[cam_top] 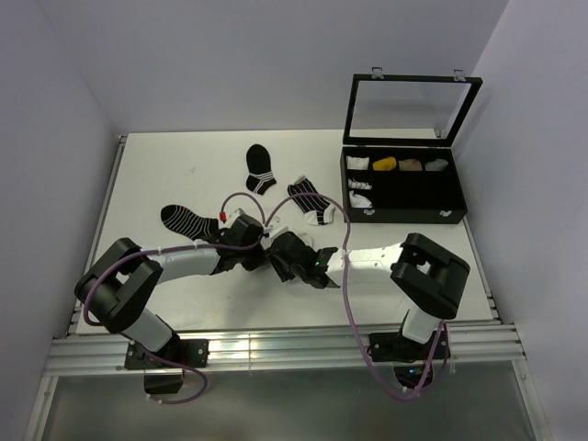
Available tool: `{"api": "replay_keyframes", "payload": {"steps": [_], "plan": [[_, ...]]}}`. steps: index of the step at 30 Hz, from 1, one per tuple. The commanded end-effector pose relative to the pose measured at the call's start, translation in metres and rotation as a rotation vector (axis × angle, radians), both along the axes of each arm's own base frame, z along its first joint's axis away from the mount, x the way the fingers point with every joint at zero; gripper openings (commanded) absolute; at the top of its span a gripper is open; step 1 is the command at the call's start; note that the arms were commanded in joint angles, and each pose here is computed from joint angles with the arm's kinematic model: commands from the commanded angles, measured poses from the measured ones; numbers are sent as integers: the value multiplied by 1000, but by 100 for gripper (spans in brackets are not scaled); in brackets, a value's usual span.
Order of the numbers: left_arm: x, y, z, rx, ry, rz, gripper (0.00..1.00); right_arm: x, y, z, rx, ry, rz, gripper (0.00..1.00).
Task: Roll the socks
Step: Roll the sock at the center of the board.
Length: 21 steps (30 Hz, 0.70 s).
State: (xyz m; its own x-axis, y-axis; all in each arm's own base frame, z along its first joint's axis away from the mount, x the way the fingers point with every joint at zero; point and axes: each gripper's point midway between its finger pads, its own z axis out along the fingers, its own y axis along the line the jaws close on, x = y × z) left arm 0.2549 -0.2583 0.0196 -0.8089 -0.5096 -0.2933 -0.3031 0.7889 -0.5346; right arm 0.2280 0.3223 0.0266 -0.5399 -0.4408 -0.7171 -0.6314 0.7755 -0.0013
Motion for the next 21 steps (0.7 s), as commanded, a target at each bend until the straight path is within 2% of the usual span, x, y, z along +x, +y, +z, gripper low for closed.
{"api": "replay_keyframes", "payload": {"steps": [1,2,5,6,9,12,13,15,16,19,21], "plan": [[-22,18,-20,112,81,-34,0,5,9,2,-58,-62,29,42],[-21,18,-19,109,80,-34,0,6,8,0,-73,-70,24,39],[-23,18,-16,101,80,-33,0,4,9,-5,-88,-63,23,21],[-23,19,-15,99,79,-25,0,2,9,-5,-81,-53,28,12],[-24,23,-8,85,62,5,12,-5,17,1,-20,-15,52,0],[-25,28,1,52,38,40,34,-8,20,3,43,57,56,0],[-26,31,5,41,22,54,46,-15,28,7,101,107,81,0],[-27,34,9,30,15,80,56,-12,27,8,169,178,79,0],[-29,37,12,22,5,90,62,-22,33,11,235,260,107,0],[-31,40,16,-1,-9,102,68,-20,36,19,390,391,112,0],[-30,38,18,-20,-25,103,69,-11,34,18,467,443,93,0]]}}
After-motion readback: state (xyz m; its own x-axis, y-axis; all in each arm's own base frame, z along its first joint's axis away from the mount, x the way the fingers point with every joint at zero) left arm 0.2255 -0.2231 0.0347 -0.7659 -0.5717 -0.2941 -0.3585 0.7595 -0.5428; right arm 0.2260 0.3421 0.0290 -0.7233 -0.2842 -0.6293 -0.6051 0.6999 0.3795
